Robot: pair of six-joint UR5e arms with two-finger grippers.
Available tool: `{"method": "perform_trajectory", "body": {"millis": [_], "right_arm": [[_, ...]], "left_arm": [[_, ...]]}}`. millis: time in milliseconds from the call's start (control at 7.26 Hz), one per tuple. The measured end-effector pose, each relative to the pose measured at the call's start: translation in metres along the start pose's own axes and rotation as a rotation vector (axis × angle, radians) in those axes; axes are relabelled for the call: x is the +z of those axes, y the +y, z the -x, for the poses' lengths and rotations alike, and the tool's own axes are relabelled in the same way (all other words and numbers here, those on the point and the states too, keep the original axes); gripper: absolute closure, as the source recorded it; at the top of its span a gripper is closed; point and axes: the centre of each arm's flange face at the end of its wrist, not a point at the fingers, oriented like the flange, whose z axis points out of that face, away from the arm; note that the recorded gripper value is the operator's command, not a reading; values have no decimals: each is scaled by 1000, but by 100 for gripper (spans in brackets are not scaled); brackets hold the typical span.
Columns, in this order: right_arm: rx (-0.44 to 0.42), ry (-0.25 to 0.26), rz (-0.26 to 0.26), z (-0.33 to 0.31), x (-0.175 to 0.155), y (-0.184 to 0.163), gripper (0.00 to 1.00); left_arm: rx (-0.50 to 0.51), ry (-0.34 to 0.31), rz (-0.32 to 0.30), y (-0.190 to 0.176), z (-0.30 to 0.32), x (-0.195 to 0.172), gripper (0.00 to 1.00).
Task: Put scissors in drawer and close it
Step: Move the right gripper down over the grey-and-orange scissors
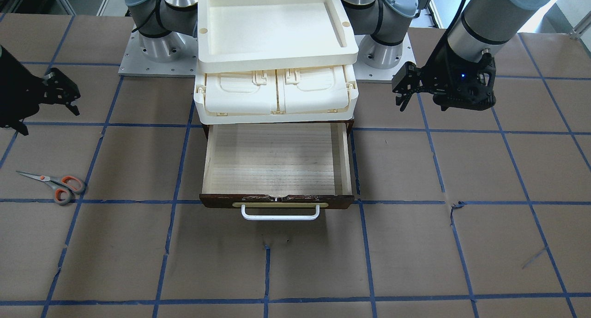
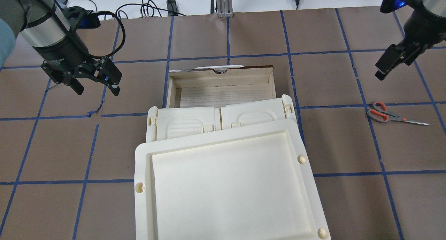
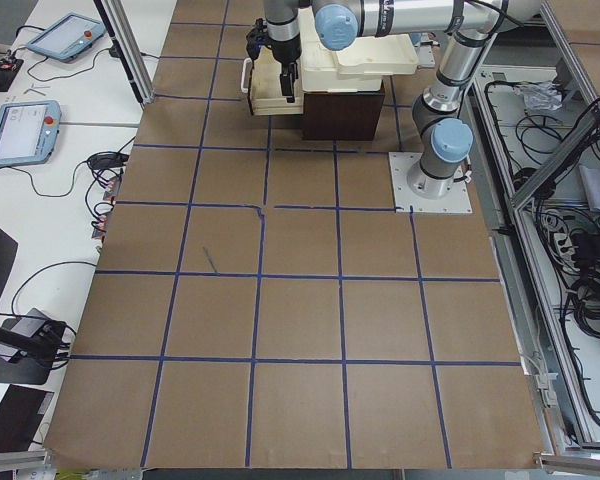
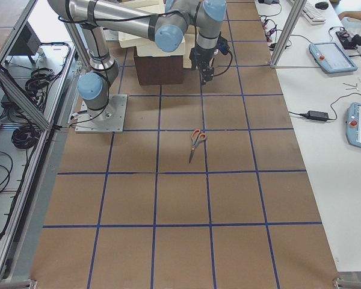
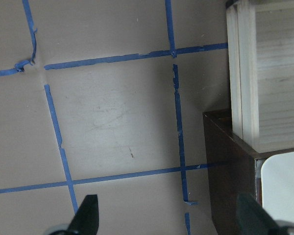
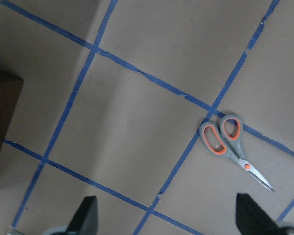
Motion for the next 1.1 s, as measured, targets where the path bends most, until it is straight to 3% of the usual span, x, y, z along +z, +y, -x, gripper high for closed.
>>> {"method": "perform_trajectory", "body": {"millis": [413, 826, 1101], "right_arm": [[-356, 84, -42, -73, 90, 45, 0], [-727, 171, -121, -137, 188, 79, 0], [-810, 142, -132, -135, 224, 88, 1]], "left_arm": [[-59, -6, -79, -5, -8, -17, 0], [-58, 24, -97, -7, -12, -21, 0], [-44, 27, -91, -7, -17, -17, 0]]}}
